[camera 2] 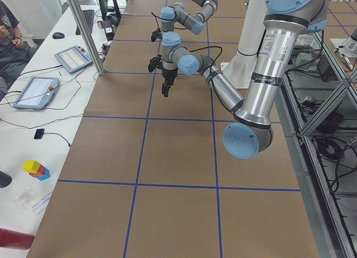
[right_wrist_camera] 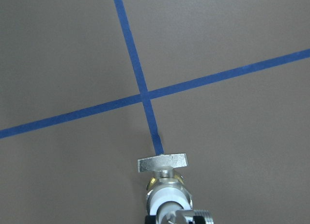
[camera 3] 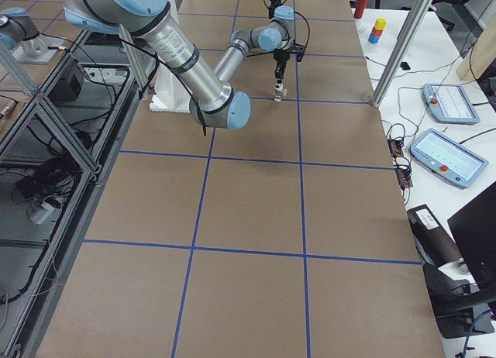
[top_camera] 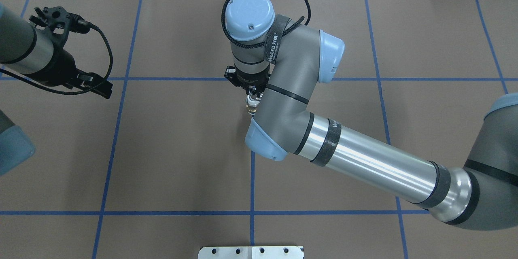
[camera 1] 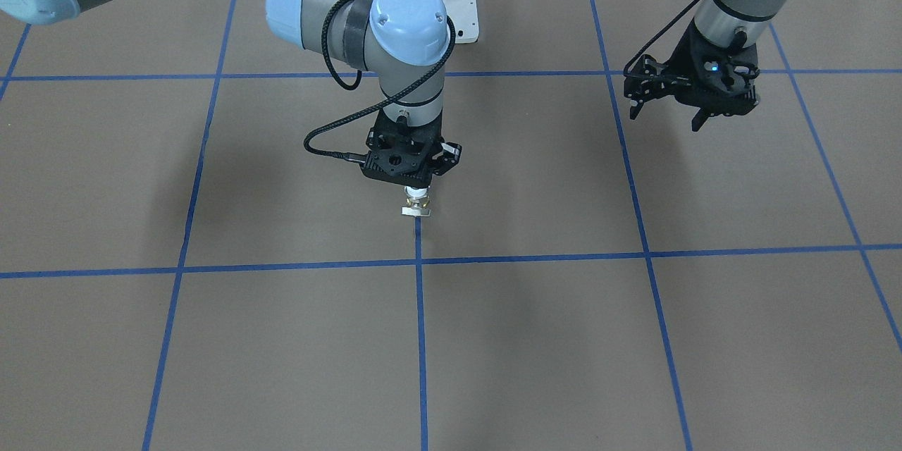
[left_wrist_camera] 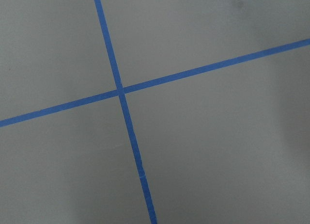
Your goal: Assemble PPR valve and pipe with both arms
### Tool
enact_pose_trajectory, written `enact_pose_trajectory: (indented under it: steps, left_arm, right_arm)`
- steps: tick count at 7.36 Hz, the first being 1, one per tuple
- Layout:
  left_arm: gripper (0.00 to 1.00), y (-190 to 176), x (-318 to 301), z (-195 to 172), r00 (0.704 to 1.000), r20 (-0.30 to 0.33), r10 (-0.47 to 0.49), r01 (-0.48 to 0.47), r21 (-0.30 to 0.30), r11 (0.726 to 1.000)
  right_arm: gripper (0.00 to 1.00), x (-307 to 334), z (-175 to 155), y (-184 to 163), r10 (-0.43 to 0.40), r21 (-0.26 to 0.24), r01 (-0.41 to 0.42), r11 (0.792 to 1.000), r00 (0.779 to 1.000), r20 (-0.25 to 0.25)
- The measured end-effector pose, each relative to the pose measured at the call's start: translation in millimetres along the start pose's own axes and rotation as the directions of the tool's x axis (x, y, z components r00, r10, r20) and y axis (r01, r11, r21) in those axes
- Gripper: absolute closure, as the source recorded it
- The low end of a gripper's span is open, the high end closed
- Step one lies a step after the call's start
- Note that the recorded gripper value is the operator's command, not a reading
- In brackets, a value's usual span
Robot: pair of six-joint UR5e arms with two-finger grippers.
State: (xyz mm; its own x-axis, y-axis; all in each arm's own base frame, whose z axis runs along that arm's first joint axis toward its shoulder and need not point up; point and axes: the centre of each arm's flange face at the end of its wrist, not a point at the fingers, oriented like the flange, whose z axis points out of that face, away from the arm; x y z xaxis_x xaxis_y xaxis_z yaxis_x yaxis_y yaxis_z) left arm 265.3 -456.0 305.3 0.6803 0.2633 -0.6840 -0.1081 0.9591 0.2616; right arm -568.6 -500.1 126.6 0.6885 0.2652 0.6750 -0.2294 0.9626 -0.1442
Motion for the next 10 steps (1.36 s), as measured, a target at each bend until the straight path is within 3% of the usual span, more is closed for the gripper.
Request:
enact_pose_trajectory:
  steps: [1, 3, 6, 7, 10]
  left_arm:
    - [0.01, 1, 1, -3, 1.0, -0.002, 0.001, -0.001, 0.003, 1.0]
    - [0.01, 2, 3, -6, 1.0, -0.005, 0.003, -0.003, 0.007, 1.0]
    - [0.01, 6, 5, -12, 1.0, -0.017, 0.004, -0.004, 0.008, 1.0]
    - [0.01, 7, 5, -12, 1.0, -0.02, -0.001, 0.002, 0.007, 1.0]
    - [0.01, 8, 6, -14, 1.0, -0.025, -0.006, 0.007, 0.007, 1.0]
  right_arm:
    - [0.45, 0, 1, 0, 0.003, 0.0, -0.003, 1.0, 1.0, -0.003]
    - [0.37, -1, 3, -1, 0.007, -0.001, -0.007, 1.0, 1.0, -0.006]
    - [0.33, -3, 0, -1, 0.007, 0.001, -0.007, 1.0, 1.0, -0.002]
    - [0.0, -3, 0, -1, 0.007, 0.001, -0.007, 1.0, 1.0, -0.001]
    - [0.0, 3, -27, -5, 0.009, 0.01, -0.009, 1.0, 0.999, 0.043]
